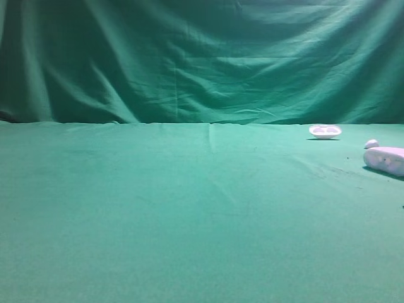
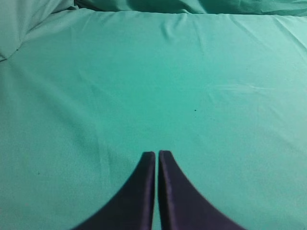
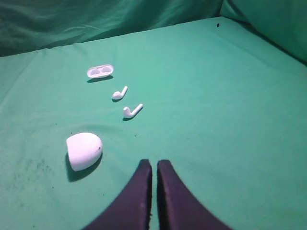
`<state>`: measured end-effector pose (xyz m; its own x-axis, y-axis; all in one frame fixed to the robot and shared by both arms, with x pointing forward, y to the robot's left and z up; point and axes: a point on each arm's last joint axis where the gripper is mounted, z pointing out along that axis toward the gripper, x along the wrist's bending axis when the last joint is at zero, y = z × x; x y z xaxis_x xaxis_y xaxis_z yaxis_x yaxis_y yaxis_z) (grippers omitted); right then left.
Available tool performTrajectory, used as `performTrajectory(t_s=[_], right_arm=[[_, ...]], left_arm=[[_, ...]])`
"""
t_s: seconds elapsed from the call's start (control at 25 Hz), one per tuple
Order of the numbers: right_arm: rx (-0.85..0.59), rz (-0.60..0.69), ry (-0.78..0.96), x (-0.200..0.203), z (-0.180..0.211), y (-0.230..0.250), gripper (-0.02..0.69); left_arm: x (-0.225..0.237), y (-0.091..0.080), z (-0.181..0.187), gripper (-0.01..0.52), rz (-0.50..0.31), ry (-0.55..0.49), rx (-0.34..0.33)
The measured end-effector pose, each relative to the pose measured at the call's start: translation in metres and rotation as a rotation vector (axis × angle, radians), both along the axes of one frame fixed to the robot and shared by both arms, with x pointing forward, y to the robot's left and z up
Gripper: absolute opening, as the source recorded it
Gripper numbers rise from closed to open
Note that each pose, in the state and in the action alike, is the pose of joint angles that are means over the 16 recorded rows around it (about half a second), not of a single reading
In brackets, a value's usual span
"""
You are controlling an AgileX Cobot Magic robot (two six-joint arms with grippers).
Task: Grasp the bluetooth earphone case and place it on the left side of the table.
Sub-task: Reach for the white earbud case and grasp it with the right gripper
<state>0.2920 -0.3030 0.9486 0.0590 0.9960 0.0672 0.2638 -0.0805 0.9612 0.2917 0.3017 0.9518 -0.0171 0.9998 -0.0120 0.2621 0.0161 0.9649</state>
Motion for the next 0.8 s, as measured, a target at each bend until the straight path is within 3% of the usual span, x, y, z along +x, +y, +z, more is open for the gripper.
performTrajectory(t_s=[0.48, 0.8], right_arm=[[0.143, 0.022, -0.185, 0.003, 0.033, 0.004, 0.000], [0.090, 0.009, 0.007, 0.010, 0.075, 0.003, 0.000]], left_arm=[[0.000, 0.000, 0.000, 0.000, 0.000, 0.000, 0.000], [0.000, 0.000, 0.000, 0.000, 0.000, 0.000, 0.000]])
